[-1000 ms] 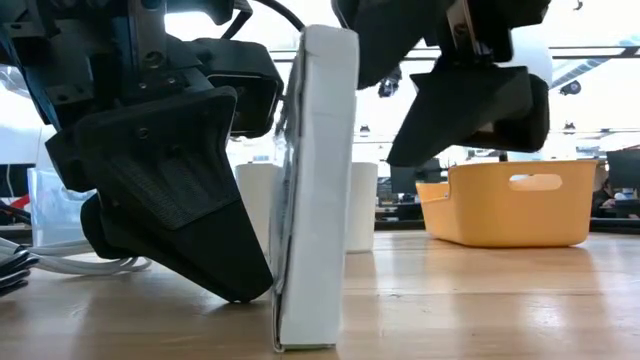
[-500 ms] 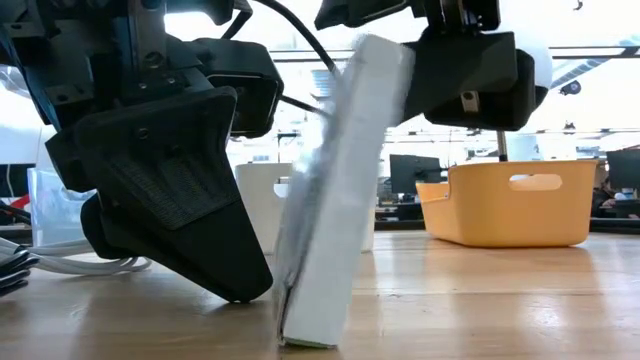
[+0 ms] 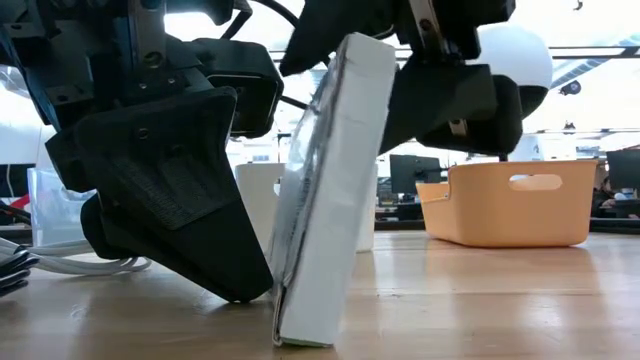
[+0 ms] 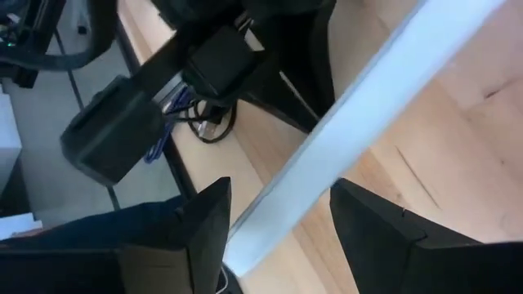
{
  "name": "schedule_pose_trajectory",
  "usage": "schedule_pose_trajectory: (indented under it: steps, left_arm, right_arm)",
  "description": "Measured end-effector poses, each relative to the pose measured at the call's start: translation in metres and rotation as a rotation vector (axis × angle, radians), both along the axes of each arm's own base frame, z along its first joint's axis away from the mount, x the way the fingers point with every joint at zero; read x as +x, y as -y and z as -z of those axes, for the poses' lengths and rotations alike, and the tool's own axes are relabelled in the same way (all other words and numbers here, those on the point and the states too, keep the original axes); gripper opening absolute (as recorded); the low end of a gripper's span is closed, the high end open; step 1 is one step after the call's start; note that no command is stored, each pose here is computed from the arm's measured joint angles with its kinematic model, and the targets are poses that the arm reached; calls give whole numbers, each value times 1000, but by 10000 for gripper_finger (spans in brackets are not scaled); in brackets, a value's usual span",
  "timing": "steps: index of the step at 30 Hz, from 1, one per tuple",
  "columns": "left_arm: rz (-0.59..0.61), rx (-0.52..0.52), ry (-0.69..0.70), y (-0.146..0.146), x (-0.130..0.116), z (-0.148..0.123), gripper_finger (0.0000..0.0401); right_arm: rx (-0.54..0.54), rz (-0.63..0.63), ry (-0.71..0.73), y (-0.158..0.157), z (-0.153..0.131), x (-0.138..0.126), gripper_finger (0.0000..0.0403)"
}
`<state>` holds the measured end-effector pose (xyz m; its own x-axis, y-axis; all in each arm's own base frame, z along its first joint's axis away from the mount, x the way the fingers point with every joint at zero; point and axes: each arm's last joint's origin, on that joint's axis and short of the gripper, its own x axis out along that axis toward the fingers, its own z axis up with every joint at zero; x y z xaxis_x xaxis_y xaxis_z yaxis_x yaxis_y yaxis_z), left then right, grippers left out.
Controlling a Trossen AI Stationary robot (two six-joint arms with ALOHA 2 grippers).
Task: Pick and place items into bin
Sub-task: Put the white card reader box into the orange bin
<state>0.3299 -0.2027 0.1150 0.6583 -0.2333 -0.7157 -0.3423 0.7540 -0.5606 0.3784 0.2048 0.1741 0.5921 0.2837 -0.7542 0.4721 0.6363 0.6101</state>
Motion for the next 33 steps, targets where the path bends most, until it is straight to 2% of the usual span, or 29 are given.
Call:
schedule_pose_trajectory:
  steps: [6, 12, 15, 21, 24, 29, 33]
  left_arm:
    - [0, 6, 13, 0, 0, -3, 39]
    - [-17, 75, 56, -3, -2, -13, 39]
    - [-38, 91, 70, -4, -2, -14, 39]
    - [-51, 123, 70, -2, -5, -17, 39]
    - [-72, 147, 98, 0, -9, -25, 38]
    - [-149, 246, 164, 2, -20, -46, 38]
    - [-203, 309, 181, -3, -28, -59, 38]
  right_arm:
    - [19, 132, -104, 11, 8, -1, 196]
    - [34, 139, -131, 10, 13, -1, 189]
    - [37, 134, -139, 11, 14, -2, 160]
    - [42, 135, -143, 11, 14, -2, 66]
    - [37, 128, -153, 7, 9, -8, 39]
    - [21, 146, -205, 0, -4, -24, 41]
    - [13, 244, -213, 2, -24, -38, 47]
